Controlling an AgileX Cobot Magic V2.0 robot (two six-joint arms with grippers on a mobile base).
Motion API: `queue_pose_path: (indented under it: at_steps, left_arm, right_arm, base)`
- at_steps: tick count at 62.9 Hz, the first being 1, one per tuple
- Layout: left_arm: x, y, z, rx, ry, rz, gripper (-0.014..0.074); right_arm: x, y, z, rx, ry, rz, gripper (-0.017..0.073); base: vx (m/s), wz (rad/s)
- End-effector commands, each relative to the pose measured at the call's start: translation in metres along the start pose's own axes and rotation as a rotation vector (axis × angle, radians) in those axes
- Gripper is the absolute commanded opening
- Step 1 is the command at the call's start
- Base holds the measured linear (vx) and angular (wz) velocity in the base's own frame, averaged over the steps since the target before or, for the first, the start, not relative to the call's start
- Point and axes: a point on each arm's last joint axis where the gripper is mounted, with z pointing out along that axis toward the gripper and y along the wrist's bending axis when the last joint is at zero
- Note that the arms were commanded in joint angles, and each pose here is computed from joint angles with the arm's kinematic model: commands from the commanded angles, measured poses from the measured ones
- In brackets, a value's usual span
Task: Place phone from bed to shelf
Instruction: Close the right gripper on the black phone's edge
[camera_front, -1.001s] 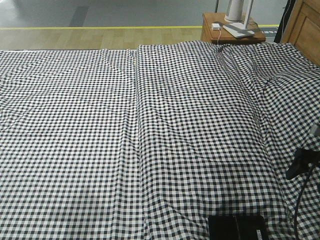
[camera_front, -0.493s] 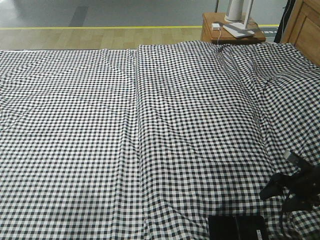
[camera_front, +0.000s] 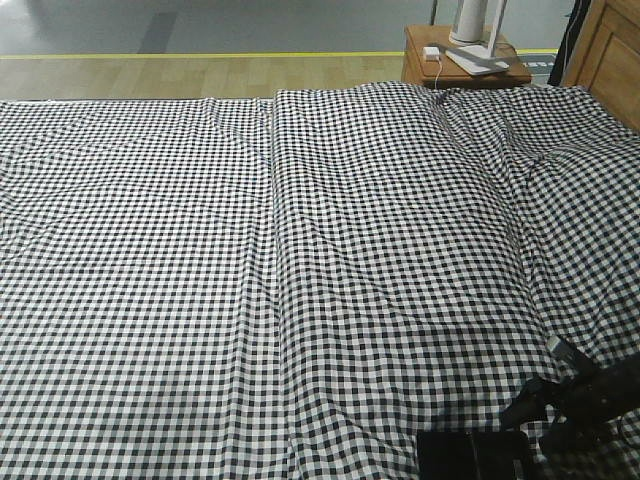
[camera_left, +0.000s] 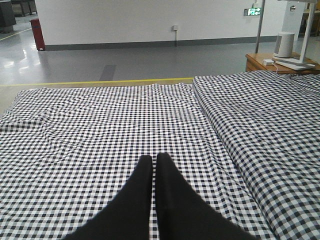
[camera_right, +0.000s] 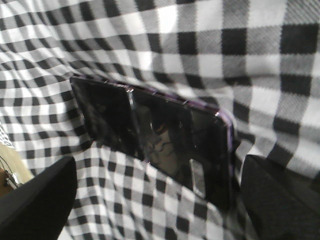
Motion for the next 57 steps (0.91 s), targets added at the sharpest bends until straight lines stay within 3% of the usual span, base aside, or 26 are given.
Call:
queue_pose_path:
  at_steps: [1, 41, 57]
  left_arm:
    - [-0.005, 0.0, 0.0, -0.004, -0.074, -0.009, 0.0001]
    - [-0.005, 0.0, 0.0, -0.004, -0.074, -0.009, 0.0001]
    - [-0.005, 0.0, 0.0, -0.004, -0.074, -0.009, 0.0001]
  right_arm:
    - [-0.011, 0.009, -0.019, -0.023, -0.041, -0.046, 0.0622]
    - [-0.014, -0.009, 0.01, -0.111, 0.036, -0.058, 0.061]
    - [-0.007, -0.004, 0.025, -0.286, 0.053, -0.069, 0.0606]
  base:
    - [0.0, 0.0]
    - [0.0, 0.0]
    - [0.0, 0.0]
